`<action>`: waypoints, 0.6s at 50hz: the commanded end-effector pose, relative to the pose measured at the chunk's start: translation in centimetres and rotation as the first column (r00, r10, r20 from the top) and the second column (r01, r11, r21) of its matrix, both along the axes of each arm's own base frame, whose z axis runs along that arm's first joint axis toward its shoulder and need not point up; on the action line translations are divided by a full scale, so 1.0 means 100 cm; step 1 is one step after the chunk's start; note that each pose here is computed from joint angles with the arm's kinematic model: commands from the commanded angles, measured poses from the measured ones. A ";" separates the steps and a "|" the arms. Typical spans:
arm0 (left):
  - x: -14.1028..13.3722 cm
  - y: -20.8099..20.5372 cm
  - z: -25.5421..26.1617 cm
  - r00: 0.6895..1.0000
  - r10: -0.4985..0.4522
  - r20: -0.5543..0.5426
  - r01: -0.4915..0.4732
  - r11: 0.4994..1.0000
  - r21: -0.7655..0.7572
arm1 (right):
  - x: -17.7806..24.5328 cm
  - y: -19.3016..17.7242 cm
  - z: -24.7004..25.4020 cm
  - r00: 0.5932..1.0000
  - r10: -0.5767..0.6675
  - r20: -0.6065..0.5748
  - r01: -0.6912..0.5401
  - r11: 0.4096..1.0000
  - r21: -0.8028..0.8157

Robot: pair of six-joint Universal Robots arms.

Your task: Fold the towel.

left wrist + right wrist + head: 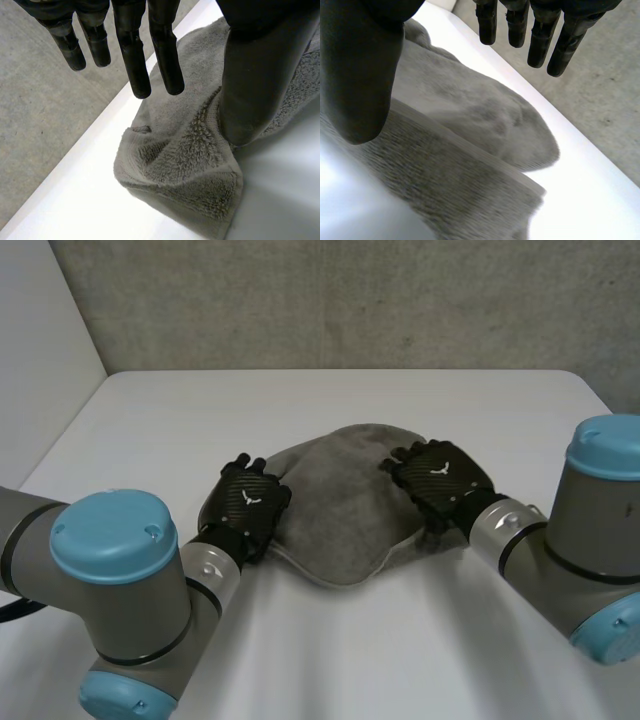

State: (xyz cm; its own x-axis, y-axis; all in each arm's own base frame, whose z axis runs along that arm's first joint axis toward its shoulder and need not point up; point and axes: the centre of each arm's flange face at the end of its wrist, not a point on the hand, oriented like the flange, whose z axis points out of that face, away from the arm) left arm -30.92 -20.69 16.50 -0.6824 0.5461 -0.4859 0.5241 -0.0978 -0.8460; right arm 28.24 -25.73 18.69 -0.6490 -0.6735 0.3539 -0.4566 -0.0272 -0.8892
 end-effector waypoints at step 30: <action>0.014 -0.015 -0.009 0.990 0.095 -0.106 -0.082 0.989 0.126 | -0.029 -0.035 -0.026 0.995 0.048 -0.084 -0.035 0.989 0.143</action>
State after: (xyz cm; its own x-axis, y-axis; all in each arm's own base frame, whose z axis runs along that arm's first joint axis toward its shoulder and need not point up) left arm -29.99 -21.57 15.65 -0.7713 0.5405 -0.3359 0.4210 0.0375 -0.9063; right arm 25.28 -29.28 15.69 -0.6049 -0.7200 0.3402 -0.5286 0.0436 -0.8477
